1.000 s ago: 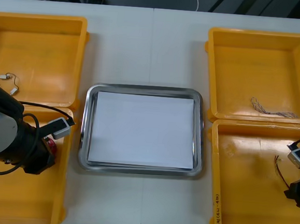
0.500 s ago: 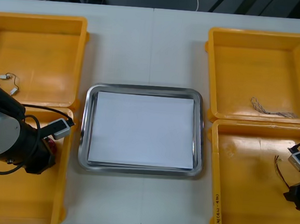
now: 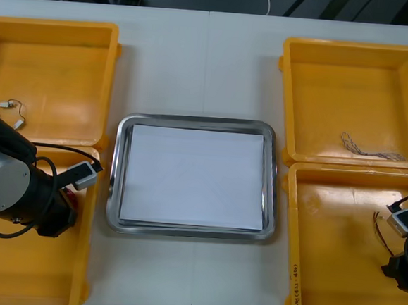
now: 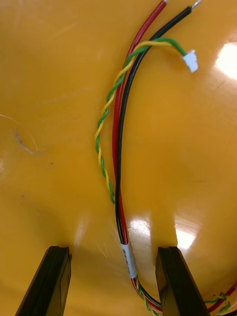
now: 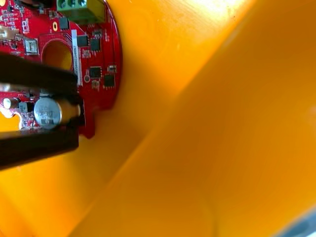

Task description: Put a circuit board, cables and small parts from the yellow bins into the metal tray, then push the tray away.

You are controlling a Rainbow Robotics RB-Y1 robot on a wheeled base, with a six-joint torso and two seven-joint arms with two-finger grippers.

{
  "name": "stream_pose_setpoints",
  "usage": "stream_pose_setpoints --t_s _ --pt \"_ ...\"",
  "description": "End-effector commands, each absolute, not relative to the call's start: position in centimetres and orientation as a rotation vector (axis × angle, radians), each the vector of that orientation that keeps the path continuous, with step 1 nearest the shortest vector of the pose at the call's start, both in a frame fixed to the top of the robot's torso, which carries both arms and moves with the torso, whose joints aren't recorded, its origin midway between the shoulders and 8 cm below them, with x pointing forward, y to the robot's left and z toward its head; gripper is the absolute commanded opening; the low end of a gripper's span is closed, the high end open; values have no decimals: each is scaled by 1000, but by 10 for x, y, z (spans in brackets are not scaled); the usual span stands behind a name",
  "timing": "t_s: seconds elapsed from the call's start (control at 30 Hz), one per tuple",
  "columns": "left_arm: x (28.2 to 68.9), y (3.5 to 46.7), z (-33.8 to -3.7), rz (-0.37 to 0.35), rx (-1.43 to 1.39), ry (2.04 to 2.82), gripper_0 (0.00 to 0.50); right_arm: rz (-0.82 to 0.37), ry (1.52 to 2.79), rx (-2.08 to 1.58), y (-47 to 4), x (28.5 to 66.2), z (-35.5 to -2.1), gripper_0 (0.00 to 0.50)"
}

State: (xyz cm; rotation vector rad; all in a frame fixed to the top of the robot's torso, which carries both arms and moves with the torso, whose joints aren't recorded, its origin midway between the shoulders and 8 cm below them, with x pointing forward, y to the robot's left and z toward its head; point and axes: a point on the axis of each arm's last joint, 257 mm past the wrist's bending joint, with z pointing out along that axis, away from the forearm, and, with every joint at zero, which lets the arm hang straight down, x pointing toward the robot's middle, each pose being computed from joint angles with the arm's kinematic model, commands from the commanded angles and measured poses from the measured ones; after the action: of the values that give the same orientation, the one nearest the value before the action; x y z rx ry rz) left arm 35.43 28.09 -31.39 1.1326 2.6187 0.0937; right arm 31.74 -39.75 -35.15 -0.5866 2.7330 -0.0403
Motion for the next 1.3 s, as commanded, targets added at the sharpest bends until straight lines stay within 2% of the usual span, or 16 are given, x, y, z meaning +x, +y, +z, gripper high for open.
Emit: stream_pose_setpoints --t_s 0.03,0.2,0.57,0.6,0.63,0.67,0.7,0.73,0.77,1.03,1.3 --pt "346 274 -322 101 1321 2539 109 -52 2743 -650 -398 305 -362 500" --pt "347 275 -322 103 1314 2542 2 -55 2729 -625 -404 311 -367 500" --pt "346 289 -310 104 1266 2563 0 -59 2725 -630 -404 312 -367 500" --pt "345 291 -306 106 1263 2564 0 -59 2726 -628 -404 312 -367 426" --pt "344 293 -303 109 1259 2564 0 -59 2724 -628 -403 313 -366 301" --pt "344 294 -301 111 1254 2566 0 -61 2727 -628 -404 312 -367 234" --pt "343 295 -298 111 1252 2567 0 -60 2727 -624 -404 313 -366 118" --pt "342 297 -295 115 1249 2567 0 -58 2727 -624 -404 313 -366 36" --pt "341 298 -294 115 1247 2570 0 -54 2726 -624 -403 313 -367 6" --pt "331 319 -279 139 1172 2595 0 -52 2714 -622 -402 318 -362 0" --pt "312 346 -288 136 1069 2656 0 -51 2720 -610 -405 328 -339 0"
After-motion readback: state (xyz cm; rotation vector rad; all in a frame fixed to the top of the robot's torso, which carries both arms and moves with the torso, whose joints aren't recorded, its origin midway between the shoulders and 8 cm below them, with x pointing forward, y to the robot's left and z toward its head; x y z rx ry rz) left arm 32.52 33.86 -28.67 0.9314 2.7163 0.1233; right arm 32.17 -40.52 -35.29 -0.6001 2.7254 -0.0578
